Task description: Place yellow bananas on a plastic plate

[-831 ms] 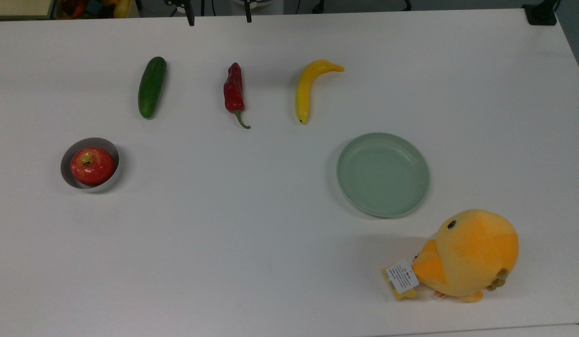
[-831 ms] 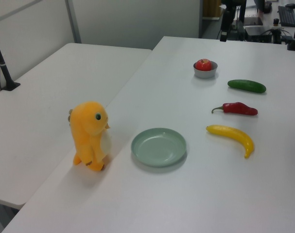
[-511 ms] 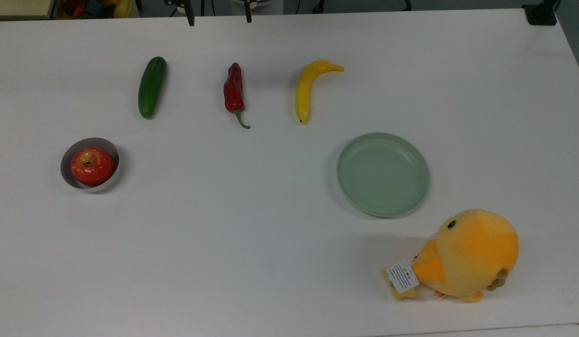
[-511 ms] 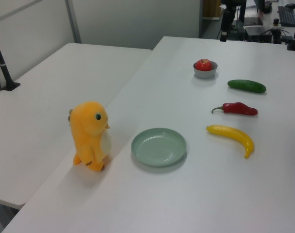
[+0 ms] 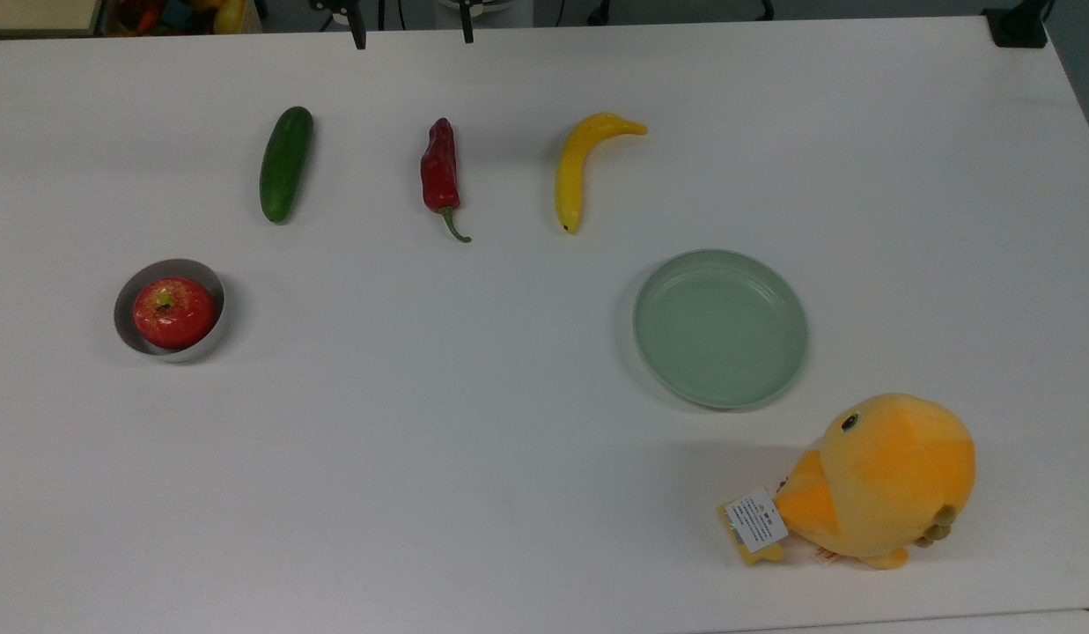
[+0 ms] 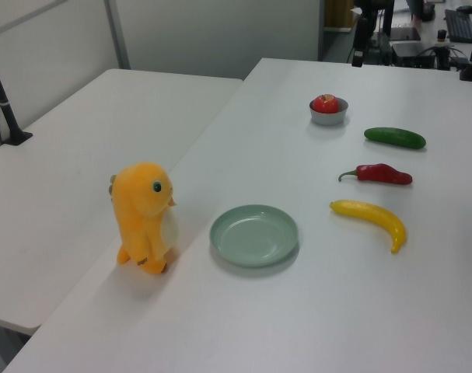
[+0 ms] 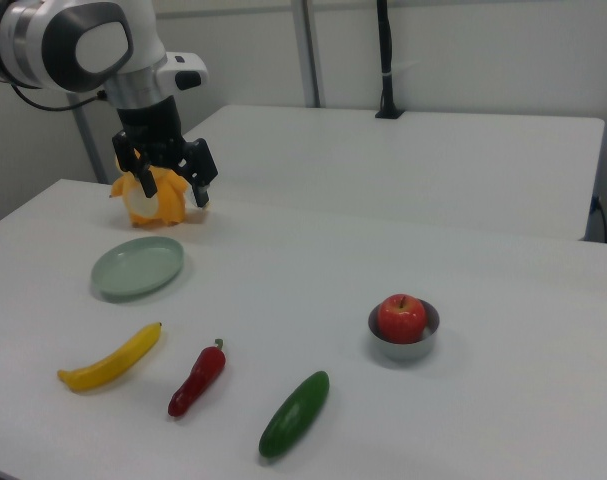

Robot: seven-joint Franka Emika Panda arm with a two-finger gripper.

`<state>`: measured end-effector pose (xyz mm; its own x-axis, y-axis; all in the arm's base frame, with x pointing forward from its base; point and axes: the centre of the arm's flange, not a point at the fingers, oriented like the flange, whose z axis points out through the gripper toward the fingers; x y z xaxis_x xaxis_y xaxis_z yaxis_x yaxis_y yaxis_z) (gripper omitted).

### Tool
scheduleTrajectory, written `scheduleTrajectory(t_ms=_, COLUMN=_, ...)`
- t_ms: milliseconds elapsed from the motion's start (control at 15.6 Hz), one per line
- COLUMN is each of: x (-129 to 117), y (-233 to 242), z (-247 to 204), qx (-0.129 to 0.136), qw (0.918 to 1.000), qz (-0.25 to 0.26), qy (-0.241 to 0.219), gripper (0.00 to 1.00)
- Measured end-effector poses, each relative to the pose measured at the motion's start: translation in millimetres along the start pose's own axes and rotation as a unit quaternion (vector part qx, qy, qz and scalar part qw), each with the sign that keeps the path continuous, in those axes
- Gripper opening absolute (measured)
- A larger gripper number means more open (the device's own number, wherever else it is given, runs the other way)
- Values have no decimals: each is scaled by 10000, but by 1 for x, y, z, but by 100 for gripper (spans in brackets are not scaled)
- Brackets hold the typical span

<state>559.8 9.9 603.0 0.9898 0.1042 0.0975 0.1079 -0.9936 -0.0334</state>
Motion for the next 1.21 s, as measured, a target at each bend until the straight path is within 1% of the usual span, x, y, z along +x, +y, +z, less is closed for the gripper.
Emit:
scheduleTrajectory(t_ms=511, x=0, y=-2, z=4, qx=3, qw=10000, qz=-15, qy=-38, gripper=100)
scheduleTrajectory(t_ms=703, x=-2, y=-8, z=17, qx=20, qw=9998, qz=-75, qy=-174, gripper=100)
scheduleTrajectory(t_ms=831, x=-8, y=-22, z=31, qx=52, qw=9987, qz=-195, qy=-460, gripper=100)
scheduleTrajectory(t_ms=1087, x=-21, y=-50, z=49, qx=96, qw=9936, qz=-425, qy=-1041, gripper=100)
scheduleTrajectory(t_ms=1214, x=-29, y=-63, z=63, qx=100, qw=9905, qz=-424, qy=-1300, gripper=100)
